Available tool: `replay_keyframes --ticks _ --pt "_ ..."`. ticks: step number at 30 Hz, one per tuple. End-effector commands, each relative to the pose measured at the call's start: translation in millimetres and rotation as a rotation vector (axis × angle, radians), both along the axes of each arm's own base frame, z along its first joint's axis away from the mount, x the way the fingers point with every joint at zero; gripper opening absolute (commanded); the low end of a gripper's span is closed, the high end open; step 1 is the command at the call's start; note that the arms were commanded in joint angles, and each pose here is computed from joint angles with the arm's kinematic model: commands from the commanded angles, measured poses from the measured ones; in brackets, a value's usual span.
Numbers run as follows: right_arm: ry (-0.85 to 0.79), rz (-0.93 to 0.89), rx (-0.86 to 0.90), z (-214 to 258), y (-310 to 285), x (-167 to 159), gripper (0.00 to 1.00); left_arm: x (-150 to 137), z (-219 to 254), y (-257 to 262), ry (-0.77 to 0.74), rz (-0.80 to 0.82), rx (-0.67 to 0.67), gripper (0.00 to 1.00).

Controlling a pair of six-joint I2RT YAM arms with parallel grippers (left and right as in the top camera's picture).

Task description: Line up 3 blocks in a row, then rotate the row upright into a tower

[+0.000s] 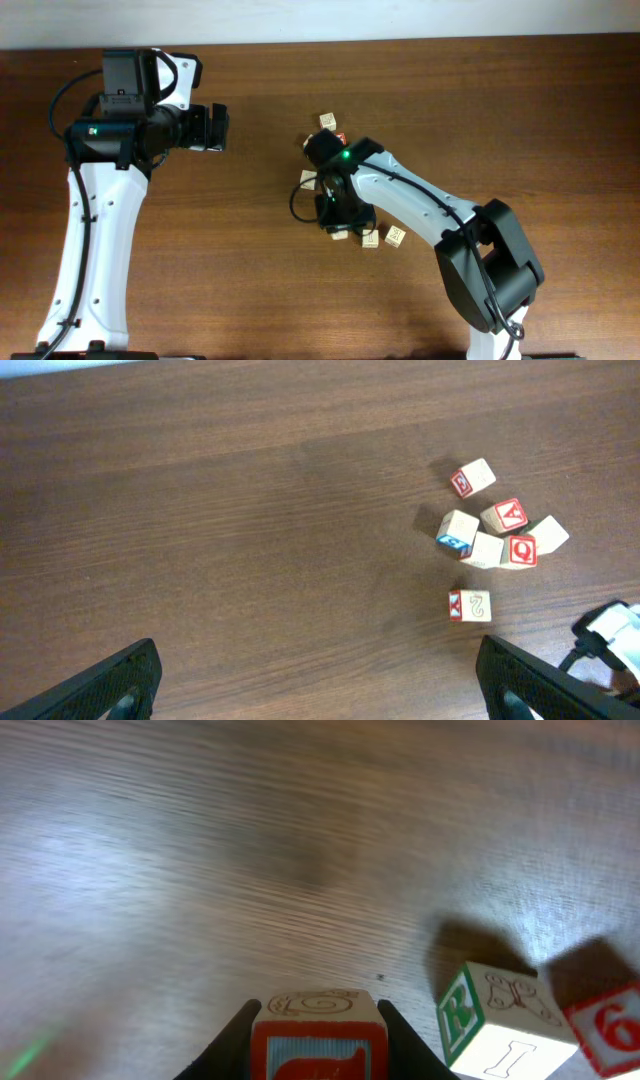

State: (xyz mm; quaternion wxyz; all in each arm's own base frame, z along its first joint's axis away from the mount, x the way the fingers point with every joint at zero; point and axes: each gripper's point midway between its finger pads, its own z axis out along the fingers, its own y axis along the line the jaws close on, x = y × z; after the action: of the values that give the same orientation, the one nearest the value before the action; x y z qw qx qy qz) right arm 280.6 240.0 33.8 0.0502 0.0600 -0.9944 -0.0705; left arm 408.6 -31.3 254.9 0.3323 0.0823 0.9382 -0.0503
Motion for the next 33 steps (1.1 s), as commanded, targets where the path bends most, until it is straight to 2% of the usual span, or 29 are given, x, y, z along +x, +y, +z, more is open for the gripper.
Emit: replay_keyframes --ticks 1,2,4,7,8,10,12,13,15,16,18,19,20,21,22,24,26,29,33 --pt "-0.001 -0.131 -0.042 -15 -10 -4 0.33 1 5 2 -0.014 0.012 -0.004 0.99" --pt "-0.005 -0.167 -0.074 -17 -15 -4 0.38 1 5 1 -0.013 0.012 -0.004 0.99" --pt "0.006 -0.181 -0.091 -23 -17 -5 0.39 -2 3 2 0.001 0.012 -0.003 0.99" --pt "0.005 -0.176 -0.082 -23 -15 -1 0.56 -4 1 2 0.015 0.012 -0.003 0.99" --pt "-0.028 -0.126 -0.027 -8 -6 13 0.60 -3 2 2 0.008 0.012 -0.003 0.99" --pt "-0.134 -0.079 0.033 48 8 43 0.66 -3 2 2 0.009 0.012 -0.002 0.99" --pt "-0.217 -0.007 0.078 124 6 59 0.62 -5 1 2 0.017 0.012 -0.003 0.99" --pt "-0.252 0.005 0.083 160 -11 58 0.59 -5 1 2 0.016 0.012 -0.003 0.99" --pt "-0.322 -0.035 0.059 202 -50 49 0.56 -5 1 2 0.016 0.012 -0.003 0.99" --pt "-0.412 -0.073 0.087 241 -77 39 0.56 -5 1 2 0.016 0.012 -0.003 0.99" --pt "-0.502 -0.165 0.085 283 -123 9 0.53 -5 1 2 0.017 0.012 -0.003 0.99" --pt "-0.485 -0.172 0.076 283 -129 -1 0.46 -5 1 2 0.017 0.012 -0.003 0.99" --pt "-0.434 -0.187 0.057 270 -131 -8 0.44 -5 1 2 0.017 0.012 -0.003 0.99" --pt "-0.357 -0.213 0.029 247 -132 -14 0.44 -5 0 2 0.018 0.012 -0.003 0.99" --pt "-0.298 -0.254 0.006 225 -134 -17 0.49 -5 1 2 0.017 0.012 -0.003 0.99" --pt "-0.124 -0.451 -0.026 129 -129 -25 0.50 -5 0 2 0.018 0.012 -0.003 0.99" --pt "-0.102 -0.562 -0.028 63 -129 -27 0.51 -5 1 2 0.017 0.012 -0.003 0.99" --pt "-0.135 -0.581 -0.009 22 -127 -18 0.54 -5 1 2 0.017 0.012 -0.003 0.99" --pt "-0.064 -0.526 -0.068 -19 -126 -16 0.54 -6 0 2 0.022 0.012 -0.003 0.99"
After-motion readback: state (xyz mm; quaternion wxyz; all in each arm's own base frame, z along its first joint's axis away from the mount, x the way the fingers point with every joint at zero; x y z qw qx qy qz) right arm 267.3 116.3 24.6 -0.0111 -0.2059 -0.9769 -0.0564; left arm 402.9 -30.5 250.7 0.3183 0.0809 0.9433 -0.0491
